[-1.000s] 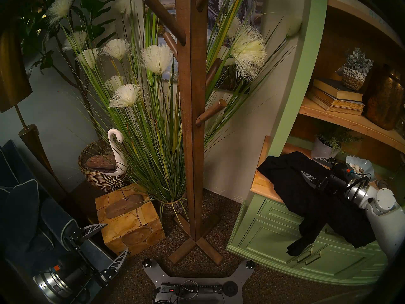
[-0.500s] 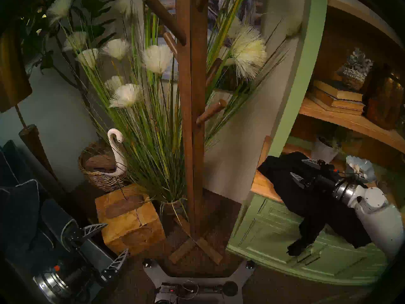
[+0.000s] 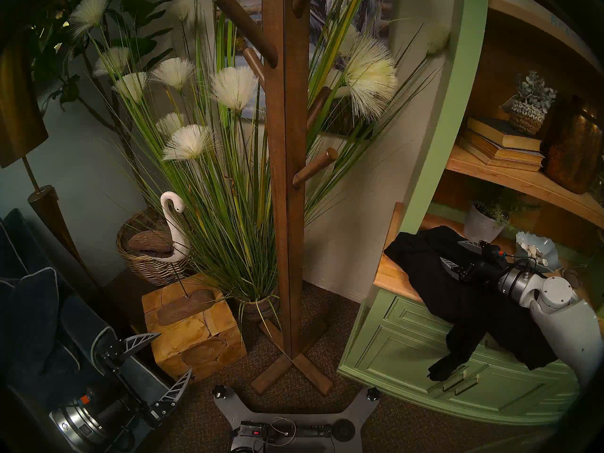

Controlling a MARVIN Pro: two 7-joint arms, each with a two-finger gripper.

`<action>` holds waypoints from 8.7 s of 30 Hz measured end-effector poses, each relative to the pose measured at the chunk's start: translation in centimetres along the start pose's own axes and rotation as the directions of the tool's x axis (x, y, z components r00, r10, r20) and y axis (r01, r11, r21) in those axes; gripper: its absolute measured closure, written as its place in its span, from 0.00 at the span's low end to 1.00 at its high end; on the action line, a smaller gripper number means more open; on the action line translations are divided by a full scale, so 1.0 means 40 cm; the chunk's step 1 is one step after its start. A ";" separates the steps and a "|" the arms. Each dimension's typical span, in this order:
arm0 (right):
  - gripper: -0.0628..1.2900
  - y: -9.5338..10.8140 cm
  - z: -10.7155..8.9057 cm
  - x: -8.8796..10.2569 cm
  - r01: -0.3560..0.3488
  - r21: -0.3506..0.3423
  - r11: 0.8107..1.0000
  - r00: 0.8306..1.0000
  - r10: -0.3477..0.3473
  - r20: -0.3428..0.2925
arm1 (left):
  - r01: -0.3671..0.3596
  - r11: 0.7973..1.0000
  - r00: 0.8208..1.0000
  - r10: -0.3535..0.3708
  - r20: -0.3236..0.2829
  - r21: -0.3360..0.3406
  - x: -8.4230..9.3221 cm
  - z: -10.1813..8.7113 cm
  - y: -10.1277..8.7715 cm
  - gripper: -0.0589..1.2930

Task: Pick up jacket and place on coat hanger

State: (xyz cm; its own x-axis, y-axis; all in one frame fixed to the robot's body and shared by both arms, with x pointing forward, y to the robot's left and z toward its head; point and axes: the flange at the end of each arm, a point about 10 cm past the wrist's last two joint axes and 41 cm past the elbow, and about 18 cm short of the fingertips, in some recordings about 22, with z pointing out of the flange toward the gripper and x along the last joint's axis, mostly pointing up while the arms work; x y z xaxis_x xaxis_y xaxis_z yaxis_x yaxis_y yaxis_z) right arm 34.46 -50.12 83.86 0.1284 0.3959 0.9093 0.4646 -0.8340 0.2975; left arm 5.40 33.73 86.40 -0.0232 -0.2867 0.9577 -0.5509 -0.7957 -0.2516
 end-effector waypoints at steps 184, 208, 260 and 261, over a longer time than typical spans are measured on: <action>0.90 -0.335 -0.008 0.706 0.241 -0.173 0.955 -0.026 -0.172 -0.985 | -0.007 1.000 1.000 0.007 0.014 -0.001 -0.018 0.003 0.001 0.02; 0.90 -0.358 0.095 0.782 0.068 -0.092 0.993 0.223 -0.105 -0.969 | -0.007 1.000 1.000 0.007 0.016 -0.002 -0.008 0.000 0.002 0.02; 0.90 -0.434 -0.014 0.741 0.013 -0.029 0.999 0.493 -0.032 -0.869 | 0.007 1.000 1.000 -0.007 0.014 -0.002 -0.002 -0.002 0.001 0.02; 0.90 -0.434 0.005 0.736 0.002 -0.021 1.000 0.512 -0.019 -0.859 | 0.007 1.000 1.000 -0.007 0.014 -0.002 -0.002 -0.002 0.001 0.02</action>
State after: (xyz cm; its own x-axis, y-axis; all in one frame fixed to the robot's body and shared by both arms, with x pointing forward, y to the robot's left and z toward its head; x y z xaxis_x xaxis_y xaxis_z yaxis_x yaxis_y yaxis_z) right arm 30.36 -23.90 105.41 -0.6956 -0.1116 0.7097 0.4465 -0.8410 0.3054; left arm 5.32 33.75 86.34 -0.0077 -0.2885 0.9574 -0.5527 -0.7967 -0.2445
